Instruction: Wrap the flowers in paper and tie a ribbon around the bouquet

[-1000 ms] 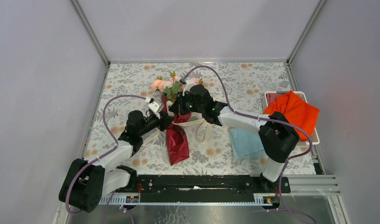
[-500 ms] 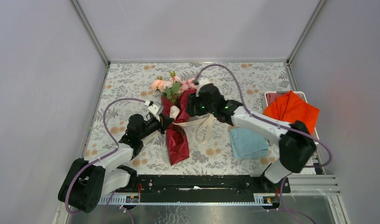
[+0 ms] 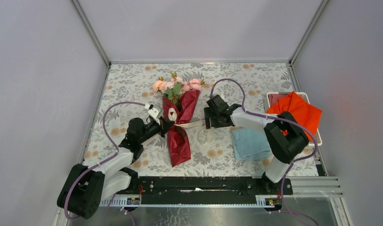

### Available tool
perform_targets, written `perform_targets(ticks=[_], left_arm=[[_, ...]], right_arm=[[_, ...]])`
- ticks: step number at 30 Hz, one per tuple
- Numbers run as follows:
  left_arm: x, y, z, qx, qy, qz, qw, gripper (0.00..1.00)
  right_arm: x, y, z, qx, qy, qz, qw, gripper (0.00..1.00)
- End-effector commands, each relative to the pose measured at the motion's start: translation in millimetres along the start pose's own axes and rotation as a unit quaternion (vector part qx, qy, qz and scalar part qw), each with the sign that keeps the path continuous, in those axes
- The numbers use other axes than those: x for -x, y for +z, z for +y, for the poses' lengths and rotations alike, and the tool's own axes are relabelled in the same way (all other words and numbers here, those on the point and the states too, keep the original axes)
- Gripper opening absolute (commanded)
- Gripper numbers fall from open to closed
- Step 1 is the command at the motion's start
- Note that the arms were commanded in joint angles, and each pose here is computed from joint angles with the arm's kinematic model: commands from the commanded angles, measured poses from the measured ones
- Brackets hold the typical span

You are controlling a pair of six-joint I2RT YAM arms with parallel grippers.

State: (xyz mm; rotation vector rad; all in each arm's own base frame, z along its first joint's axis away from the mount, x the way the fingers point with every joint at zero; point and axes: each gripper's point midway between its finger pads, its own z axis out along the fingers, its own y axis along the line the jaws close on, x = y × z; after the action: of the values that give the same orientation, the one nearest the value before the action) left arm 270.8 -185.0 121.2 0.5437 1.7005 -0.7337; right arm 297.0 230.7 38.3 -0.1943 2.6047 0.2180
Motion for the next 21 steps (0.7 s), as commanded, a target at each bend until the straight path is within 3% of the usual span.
perform_targets(ticks=[1,6,10,14,16,21], left_arm=[[19.6,-0.1,0.8,0.005,0.029,-0.040,0.999,0.00],[18.9,0.4,1.2,0.005,0.031,-0.039,0.999,0.00],[23.1,2.1,0.6,0.000,0.041,-0.043,0.998,0.00],[23.2,2.9,-2.0,-0.009,0.045,-0.042,0.998,0.00],[21.6,2.5,-4.4,-0.017,0.049,-0.040,0.998,0.00],[19.3,2.3,-9.6,-0.031,0.064,-0.044,0.996,0.00]], right_arm=[[3.3,17.3,14.5,0.019,0.006,-0.001,1.000,0.70],[-12.3,27.2,18.3,0.036,0.010,0.021,0.999,0.34],[-9.5,21.4,10.0,0.028,0.007,0.002,1.000,0.00],[20.6,-6.4,-10.7,0.013,0.008,-0.044,0.999,0.00],[55.8,-37.0,-17.5,0.022,0.008,-0.099,0.995,0.00],[168.6,-120.9,40.7,0.102,-0.040,-0.245,0.963,0.00]])
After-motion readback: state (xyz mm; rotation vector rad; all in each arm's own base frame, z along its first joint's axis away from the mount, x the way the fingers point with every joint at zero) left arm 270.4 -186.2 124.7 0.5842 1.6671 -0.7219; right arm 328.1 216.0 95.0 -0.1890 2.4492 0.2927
